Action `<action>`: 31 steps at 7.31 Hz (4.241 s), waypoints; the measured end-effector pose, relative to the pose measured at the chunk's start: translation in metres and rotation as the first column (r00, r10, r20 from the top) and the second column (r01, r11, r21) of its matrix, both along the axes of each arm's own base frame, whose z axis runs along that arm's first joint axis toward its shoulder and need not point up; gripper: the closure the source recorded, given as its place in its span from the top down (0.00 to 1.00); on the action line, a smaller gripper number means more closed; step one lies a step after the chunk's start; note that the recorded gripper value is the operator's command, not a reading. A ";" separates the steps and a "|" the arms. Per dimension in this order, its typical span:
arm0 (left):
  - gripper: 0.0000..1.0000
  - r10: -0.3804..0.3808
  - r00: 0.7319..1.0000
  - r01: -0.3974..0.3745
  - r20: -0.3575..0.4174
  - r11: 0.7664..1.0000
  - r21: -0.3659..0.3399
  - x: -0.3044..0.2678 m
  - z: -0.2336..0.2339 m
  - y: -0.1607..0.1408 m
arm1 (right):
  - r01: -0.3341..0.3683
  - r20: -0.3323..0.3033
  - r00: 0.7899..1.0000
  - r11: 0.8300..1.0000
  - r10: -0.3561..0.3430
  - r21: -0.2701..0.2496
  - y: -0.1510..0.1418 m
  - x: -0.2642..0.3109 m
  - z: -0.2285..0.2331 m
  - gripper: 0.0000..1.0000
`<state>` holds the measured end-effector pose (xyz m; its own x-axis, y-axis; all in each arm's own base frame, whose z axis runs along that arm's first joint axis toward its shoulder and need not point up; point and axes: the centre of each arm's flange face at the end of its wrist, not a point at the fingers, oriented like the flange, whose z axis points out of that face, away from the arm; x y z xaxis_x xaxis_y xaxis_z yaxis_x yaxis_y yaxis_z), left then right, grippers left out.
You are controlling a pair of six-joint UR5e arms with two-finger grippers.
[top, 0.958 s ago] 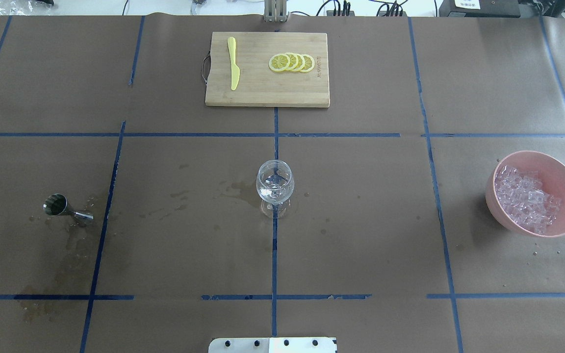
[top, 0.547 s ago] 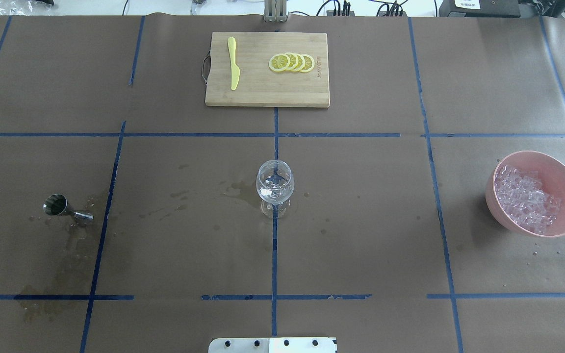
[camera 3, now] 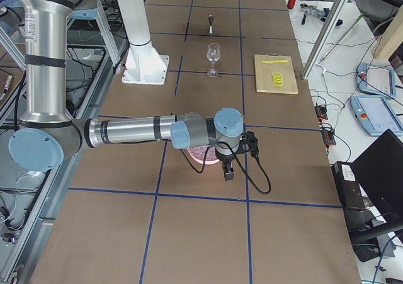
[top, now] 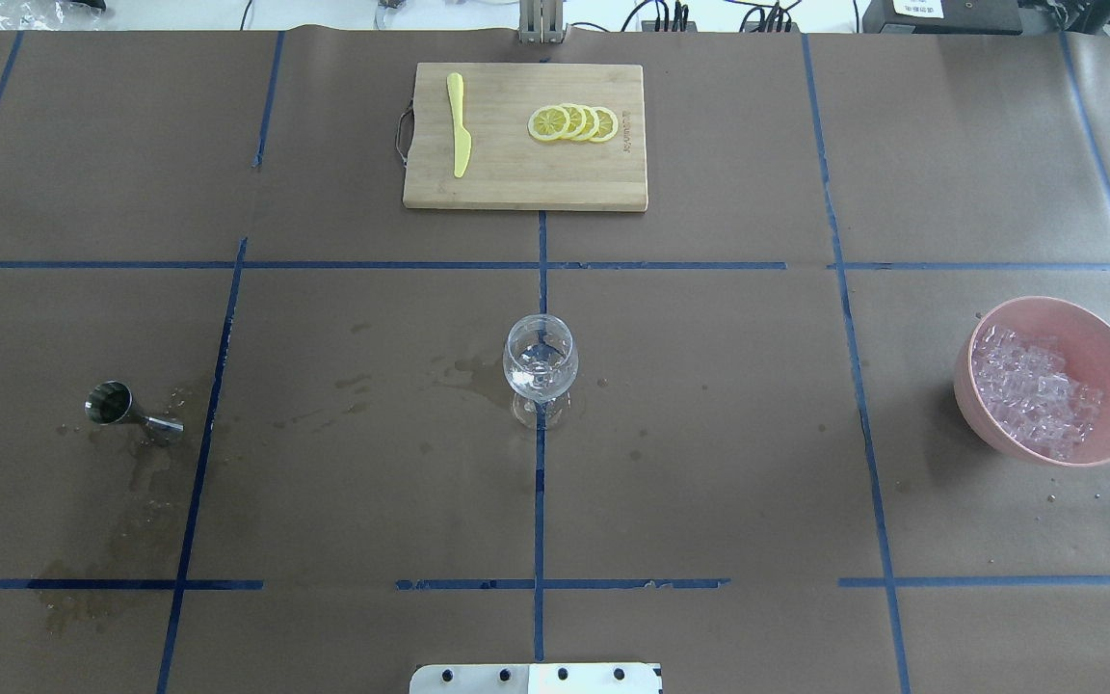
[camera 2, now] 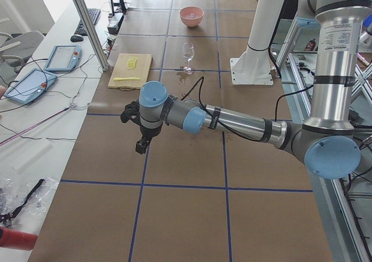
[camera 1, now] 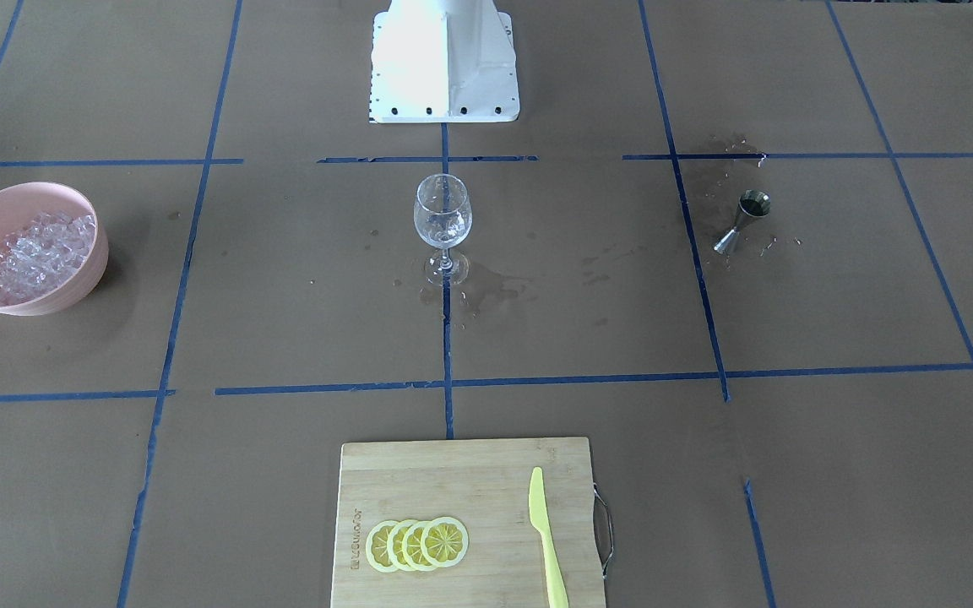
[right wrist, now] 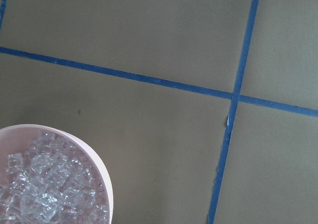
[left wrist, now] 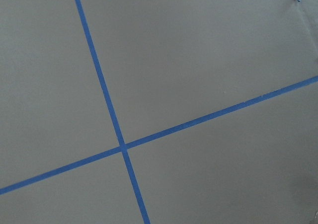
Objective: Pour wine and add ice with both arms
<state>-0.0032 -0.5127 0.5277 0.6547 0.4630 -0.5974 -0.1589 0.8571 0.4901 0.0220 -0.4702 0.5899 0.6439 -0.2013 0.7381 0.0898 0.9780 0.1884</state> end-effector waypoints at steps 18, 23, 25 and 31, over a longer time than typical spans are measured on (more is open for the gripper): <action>1.00 -0.429 0.797 0.550 -0.426 0.806 0.219 0.295 0.001 0.270 | 0.034 0.066 0.997 0.999 -0.034 0.007 0.001 -0.015 -0.007 1.00; 1.00 -0.541 0.728 0.665 -0.422 0.706 0.243 0.345 0.015 0.281 | 0.035 0.075 0.997 0.999 -0.035 -0.002 0.002 -0.015 -0.004 1.00; 0.95 -0.580 0.695 0.709 -0.425 0.652 0.269 0.359 0.024 0.277 | 0.035 0.075 0.997 0.999 -0.035 -0.003 0.001 -0.015 -0.004 1.00; 0.49 -0.631 0.644 0.762 -0.432 0.578 0.292 0.393 0.044 0.271 | 0.035 0.076 0.997 0.999 -0.035 0.001 0.000 -0.016 -0.006 1.00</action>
<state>0.3901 -0.2413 0.5715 0.7355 0.1638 -0.6574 0.5828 0.3419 0.7372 0.0064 -0.4703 0.5836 0.5787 -0.2228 0.7845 0.1094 0.9745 0.1960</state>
